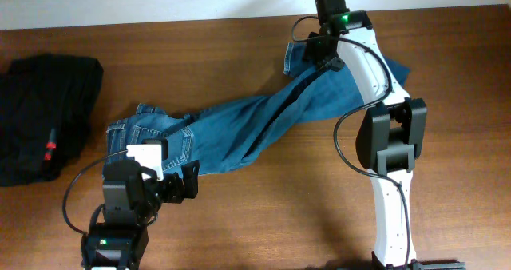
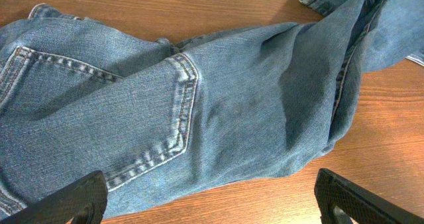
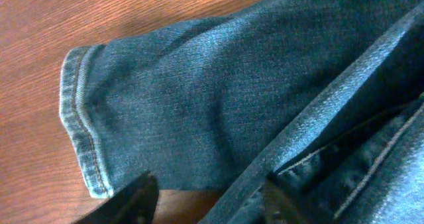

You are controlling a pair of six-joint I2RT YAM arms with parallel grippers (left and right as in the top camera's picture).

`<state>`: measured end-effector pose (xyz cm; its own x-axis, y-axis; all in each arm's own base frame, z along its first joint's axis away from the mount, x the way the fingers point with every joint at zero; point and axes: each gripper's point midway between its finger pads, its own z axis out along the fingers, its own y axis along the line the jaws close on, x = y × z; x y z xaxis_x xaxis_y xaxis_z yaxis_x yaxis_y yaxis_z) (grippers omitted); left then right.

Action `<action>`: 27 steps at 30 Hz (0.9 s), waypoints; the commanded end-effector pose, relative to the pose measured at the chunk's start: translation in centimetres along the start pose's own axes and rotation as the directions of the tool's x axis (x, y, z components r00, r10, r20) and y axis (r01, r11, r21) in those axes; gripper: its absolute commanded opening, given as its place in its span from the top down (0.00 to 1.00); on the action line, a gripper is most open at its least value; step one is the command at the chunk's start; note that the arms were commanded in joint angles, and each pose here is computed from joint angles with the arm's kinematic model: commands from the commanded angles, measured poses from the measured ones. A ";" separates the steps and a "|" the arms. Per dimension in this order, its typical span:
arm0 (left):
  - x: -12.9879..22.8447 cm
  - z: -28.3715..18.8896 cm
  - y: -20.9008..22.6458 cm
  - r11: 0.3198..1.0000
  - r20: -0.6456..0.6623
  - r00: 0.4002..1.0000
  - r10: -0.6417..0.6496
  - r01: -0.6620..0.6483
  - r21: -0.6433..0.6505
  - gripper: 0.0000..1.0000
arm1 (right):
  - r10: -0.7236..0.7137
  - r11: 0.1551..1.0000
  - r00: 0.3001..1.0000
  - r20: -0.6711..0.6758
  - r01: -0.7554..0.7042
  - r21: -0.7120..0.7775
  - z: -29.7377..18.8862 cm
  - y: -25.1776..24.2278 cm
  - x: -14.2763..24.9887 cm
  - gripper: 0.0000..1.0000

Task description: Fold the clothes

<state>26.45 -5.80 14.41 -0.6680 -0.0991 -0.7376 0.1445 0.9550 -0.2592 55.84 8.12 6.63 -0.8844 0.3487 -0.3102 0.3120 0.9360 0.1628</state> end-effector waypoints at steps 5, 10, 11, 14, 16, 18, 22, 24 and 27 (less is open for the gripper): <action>-0.8 -0.3 -0.3 1.000 0.017 1.000 -0.004 0.004 0.010 0.01 | 0.027 0.999 0.999 -0.020 -0.026 0.025 1.7 -1.0 0.4 0.96; -0.8 -0.3 -0.3 1.000 0.017 1.000 -0.004 0.004 0.010 0.01 | 0.019 1.000 1.000 -0.006 -0.019 0.016 0.7 -0.8 0.0 0.96; -0.8 -0.3 -0.3 1.000 0.017 1.000 -0.004 0.004 0.010 0.01 | 0.008 1.000 1.000 0.010 -0.008 0.008 -0.1 -0.5 -0.4 0.96; -0.8 -0.3 -0.3 1.000 0.017 1.000 -0.004 0.004 0.010 0.01 | -0.026 0.999 0.997 0.066 0.027 -0.021 -2.8 0.3 -1.8 0.96; -0.8 -0.3 -0.3 1.000 0.017 1.000 -0.004 0.004 0.010 0.01 | -0.034 0.998 0.993 0.113 0.039 -0.043 -5.1 0.9 -2.8 0.96; -0.8 -0.3 -0.3 1.000 0.017 1.000 -0.004 0.004 0.010 0.01 | -0.030 0.997 0.988 0.150 0.040 -0.062 -7.1 1.2 -3.5 0.96; -0.8 -0.3 -0.3 1.000 0.017 1.000 -0.004 0.004 0.010 0.01 | -0.029 0.995 0.977 0.212 0.050 -0.092 -10.9 1.7 -4.4 0.96; -0.8 -0.3 -0.3 1.000 0.017 1.000 -0.004 0.004 0.010 0.01 | -0.029 0.994 0.973 0.229 0.053 -0.099 -12.5 1.7 -4.5 0.96; -0.8 -0.3 -0.3 1.000 0.017 1.000 -0.004 0.004 0.010 0.01 | -0.027 0.993 0.968 0.249 0.055 -0.109 -14.7 1.7 -4.4 0.96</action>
<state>26.45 -5.79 14.41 -0.6679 -0.0992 -0.7376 0.1442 0.9551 -0.2590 55.45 7.75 15.95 -0.8357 0.3282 -0.4404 0.2574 0.9423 0.2139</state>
